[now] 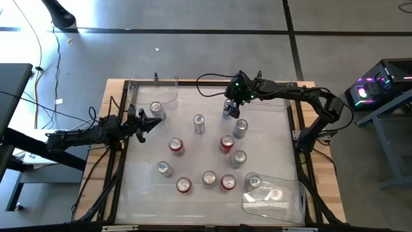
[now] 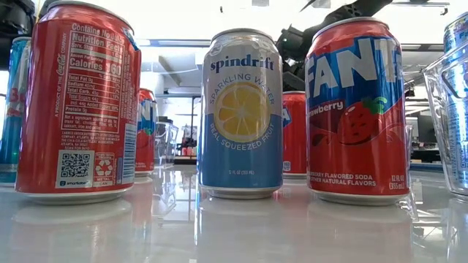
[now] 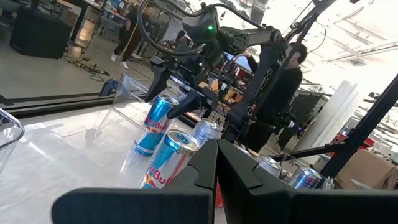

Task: Sort soda cans
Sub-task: Put the blue soda can into the bottom transparent bin

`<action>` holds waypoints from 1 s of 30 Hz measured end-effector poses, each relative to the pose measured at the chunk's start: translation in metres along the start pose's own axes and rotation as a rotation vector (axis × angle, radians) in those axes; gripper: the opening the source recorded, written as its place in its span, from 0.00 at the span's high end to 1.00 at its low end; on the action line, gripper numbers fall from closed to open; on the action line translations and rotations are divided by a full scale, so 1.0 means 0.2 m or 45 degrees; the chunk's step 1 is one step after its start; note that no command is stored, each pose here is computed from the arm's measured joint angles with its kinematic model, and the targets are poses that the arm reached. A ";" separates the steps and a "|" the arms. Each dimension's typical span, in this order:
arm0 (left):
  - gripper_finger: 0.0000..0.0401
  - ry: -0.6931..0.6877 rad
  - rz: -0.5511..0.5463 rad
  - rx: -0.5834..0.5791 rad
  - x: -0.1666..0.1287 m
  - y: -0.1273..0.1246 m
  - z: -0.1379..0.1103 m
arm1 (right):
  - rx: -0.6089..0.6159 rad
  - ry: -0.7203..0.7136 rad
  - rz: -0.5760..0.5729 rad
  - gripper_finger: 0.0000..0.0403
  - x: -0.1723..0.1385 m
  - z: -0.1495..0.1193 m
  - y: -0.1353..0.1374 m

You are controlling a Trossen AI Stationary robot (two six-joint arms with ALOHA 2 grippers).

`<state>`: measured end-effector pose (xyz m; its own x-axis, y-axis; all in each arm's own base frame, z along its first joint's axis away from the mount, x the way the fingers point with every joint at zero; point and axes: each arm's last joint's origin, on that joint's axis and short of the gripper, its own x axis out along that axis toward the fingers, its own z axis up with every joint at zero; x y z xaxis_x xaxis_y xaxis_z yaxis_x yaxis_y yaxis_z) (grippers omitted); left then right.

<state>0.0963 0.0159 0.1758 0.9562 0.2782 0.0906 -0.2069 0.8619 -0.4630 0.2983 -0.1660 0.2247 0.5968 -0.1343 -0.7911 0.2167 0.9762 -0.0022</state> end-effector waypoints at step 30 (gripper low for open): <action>1.00 0.000 0.000 0.001 0.00 0.00 0.00 | -0.162 -0.405 0.171 0.46 -1.23 -0.01 0.77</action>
<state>0.0963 0.0159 0.1758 0.9562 0.2781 0.0910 -0.2068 0.8623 -0.4622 0.1832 0.0179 0.4164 0.8280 -0.0297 -0.5600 0.0338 0.9994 -0.0031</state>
